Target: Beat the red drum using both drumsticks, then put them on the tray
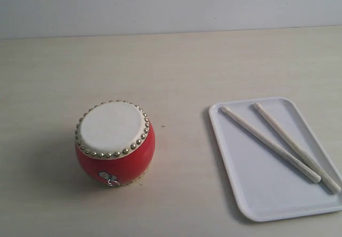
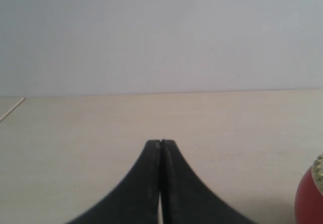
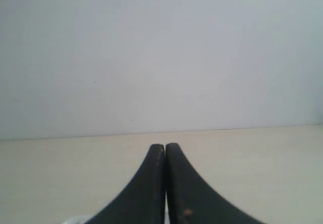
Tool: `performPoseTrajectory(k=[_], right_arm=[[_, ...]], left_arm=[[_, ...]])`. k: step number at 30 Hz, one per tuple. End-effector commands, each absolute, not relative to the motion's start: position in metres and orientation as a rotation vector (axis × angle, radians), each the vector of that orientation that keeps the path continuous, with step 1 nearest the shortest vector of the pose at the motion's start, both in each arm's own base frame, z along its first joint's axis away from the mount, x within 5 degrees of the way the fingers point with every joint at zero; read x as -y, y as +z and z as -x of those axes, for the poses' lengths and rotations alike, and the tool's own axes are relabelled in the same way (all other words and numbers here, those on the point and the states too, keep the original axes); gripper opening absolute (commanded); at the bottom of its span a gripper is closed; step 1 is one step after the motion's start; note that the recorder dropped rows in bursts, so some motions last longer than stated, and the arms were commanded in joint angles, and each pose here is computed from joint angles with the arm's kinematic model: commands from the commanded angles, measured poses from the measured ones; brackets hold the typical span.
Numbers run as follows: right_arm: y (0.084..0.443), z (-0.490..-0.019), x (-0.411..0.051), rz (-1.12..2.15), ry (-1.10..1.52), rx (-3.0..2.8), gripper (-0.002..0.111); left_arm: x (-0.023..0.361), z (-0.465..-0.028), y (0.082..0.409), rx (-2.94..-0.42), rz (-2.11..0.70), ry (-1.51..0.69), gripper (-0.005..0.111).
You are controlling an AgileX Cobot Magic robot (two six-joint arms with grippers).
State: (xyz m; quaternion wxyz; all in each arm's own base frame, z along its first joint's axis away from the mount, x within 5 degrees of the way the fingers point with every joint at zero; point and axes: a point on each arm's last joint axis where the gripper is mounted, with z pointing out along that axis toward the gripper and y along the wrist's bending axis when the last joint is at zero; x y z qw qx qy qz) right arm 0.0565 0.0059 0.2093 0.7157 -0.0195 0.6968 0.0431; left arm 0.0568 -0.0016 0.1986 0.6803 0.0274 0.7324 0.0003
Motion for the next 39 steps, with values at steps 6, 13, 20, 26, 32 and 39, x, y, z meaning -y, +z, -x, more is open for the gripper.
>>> performPoseTrajectory(k=[6, 13, 20, 26, 32, 39], right_arm=[[0.203, -0.0561, -0.0067, 0.08, 0.063, -1.594, 0.0], [0.2054, -0.0562, -0.0057, 0.059, 0.067, -1.568, 0.0], [0.2039, -0.0564, -0.0026, -0.023, 0.094, -1.586, 0.0], [0.1994, -0.0562, -0.0027, -0.014, 0.085, -1.636, 0.0], [0.1991, -0.0562, -0.0027, -0.014, 0.085, -1.639, 0.0], [0.1991, -0.0562, -0.0027, -0.014, 0.085, -1.639, 0.0]], left_arm=[[0.0014, -0.0563, 0.2004, -1.623, -0.053, 0.0, 0.0], [0.0014, -0.0563, 0.2004, -1.623, -0.053, 0.0, 0.0], [0.0014, -0.0563, 0.2004, -1.623, -0.053, 0.0, 0.0], [0.0014, -0.0563, 0.2004, -1.623, -0.053, 0.0, 0.0], [0.0014, -0.0563, 0.2004, -1.623, -0.053, 0.0, 0.0], [0.0014, -0.0563, 0.2004, -1.623, -0.053, 0.0, 0.0]])
